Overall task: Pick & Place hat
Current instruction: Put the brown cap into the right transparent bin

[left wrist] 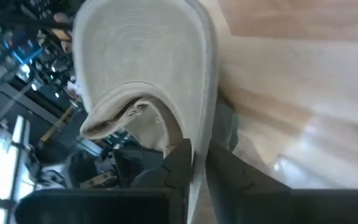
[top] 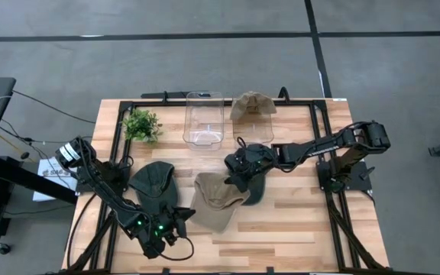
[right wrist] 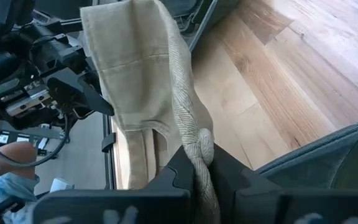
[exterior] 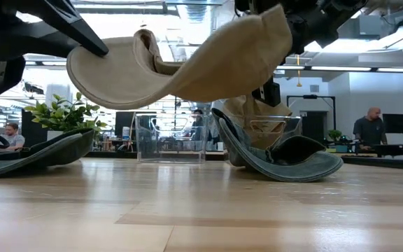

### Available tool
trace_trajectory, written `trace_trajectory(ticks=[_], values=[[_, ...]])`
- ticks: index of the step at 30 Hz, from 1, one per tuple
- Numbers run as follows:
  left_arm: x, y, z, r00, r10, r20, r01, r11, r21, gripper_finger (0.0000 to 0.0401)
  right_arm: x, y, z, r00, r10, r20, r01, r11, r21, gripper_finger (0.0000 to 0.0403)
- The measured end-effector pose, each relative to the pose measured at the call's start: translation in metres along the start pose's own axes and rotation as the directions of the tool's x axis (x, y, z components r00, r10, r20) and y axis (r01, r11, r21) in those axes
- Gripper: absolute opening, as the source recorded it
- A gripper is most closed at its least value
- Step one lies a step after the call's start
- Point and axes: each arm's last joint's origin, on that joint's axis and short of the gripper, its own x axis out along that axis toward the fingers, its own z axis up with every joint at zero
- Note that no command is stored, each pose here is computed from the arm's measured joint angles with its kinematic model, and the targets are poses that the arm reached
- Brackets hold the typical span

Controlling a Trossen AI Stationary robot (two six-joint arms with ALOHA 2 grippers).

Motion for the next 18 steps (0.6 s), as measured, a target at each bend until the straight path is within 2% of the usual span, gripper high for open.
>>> trace_trajectory(ticks=[6,11,15,18], values=[[-0.0001,0.0010,0.0007,1.000,0.005,0.025,-0.001,0.989,-0.147,0.0072,0.0001,0.0002,-0.0002,1.000,0.000,0.000,0.000,1.000,0.000,0.0012],[-0.0001,0.0016,0.0007,1.000,0.008,0.026,-0.001,0.963,-0.269,0.0099,0.0002,0.0006,-0.0005,1.000,0.001,-0.001,-0.001,1.000,-0.002,0.0009],[-0.0001,0.0022,0.0008,1.000,0.012,0.027,0.000,0.912,-0.411,0.0117,0.0006,0.0019,-0.0018,1.000,-0.001,0.000,0.001,1.000,-0.020,0.0009],[-0.0001,0.0025,0.0008,1.000,0.014,0.027,0.003,0.847,-0.531,0.0126,0.0010,0.0030,-0.0030,1.000,0.002,-0.003,-0.002,0.999,-0.032,0.0009]])
